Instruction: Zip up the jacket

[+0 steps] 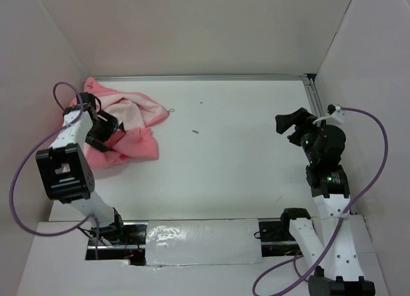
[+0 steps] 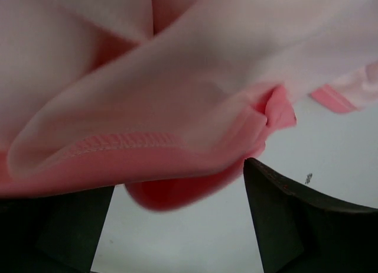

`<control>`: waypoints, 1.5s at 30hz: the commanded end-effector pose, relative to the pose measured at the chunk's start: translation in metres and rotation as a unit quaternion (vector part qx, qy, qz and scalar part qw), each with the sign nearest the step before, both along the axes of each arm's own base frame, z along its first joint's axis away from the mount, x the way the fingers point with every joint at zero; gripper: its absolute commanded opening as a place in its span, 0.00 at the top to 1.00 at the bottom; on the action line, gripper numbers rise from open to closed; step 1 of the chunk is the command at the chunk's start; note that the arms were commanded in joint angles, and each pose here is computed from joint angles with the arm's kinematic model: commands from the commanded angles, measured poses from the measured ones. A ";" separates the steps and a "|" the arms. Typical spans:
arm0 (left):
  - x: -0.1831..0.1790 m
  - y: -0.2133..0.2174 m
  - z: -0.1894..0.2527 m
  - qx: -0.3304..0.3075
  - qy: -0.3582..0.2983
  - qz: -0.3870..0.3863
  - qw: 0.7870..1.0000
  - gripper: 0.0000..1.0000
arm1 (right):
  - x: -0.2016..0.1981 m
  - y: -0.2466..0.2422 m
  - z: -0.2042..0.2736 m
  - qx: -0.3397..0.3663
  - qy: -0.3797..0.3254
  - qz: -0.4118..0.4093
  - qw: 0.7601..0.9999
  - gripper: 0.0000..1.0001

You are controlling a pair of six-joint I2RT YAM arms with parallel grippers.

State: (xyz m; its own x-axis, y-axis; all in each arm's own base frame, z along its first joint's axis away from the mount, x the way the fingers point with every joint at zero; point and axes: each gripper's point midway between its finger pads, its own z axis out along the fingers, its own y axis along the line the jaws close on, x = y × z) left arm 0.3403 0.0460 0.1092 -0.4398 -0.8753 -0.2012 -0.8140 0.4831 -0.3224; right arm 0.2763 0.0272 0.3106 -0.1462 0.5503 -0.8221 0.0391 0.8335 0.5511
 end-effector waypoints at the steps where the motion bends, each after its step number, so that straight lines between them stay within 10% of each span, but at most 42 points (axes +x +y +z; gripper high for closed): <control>1: 0.026 0.010 -0.021 -0.006 0.030 0.018 0.999 0.01 | 0.005 -0.003 0.002 -0.015 -0.006 -0.004 1.000 0.00; 4: 0.049 0.016 -0.054 -0.019 0.074 0.009 0.997 0.07 | 0.006 -0.005 0.000 -0.015 -0.007 -0.010 1.000 0.00; 8: 0.098 -0.010 -0.070 -0.052 0.066 -0.054 0.995 1.00 | 0.006 -0.002 -0.001 -0.020 -0.012 0.000 1.000 0.00; 15: 0.121 -0.150 -0.034 -0.068 -0.101 -0.334 0.935 1.00 | 0.008 0.013 -0.011 -0.008 0.012 0.041 0.999 0.00; 27: -0.080 -0.360 -0.016 -0.111 -0.123 -0.665 0.729 0.99 | 0.014 0.032 -0.023 -0.046 0.025 0.107 0.993 0.00; 28: -0.092 -0.360 -0.015 -0.107 -0.119 -0.669 0.726 0.78 | 0.015 0.041 -0.025 -0.052 0.026 0.124 0.991 0.00; 30: -0.095 -0.349 0.008 -0.100 -0.135 -0.644 0.746 0.43 | 0.017 0.051 -0.030 -0.074 0.020 0.145 0.986 0.00; 31: -0.097 -0.332 0.003 -0.099 -0.120 -0.624 0.765 0.05 | 0.021 0.054 -0.036 -0.081 0.027 0.150 0.985 0.00; 45: -0.050 -0.186 0.033 -0.028 -0.064 -0.342 0.937 0.01 | 0.050 0.119 -0.122 -0.163 0.164 0.212 0.949 0.00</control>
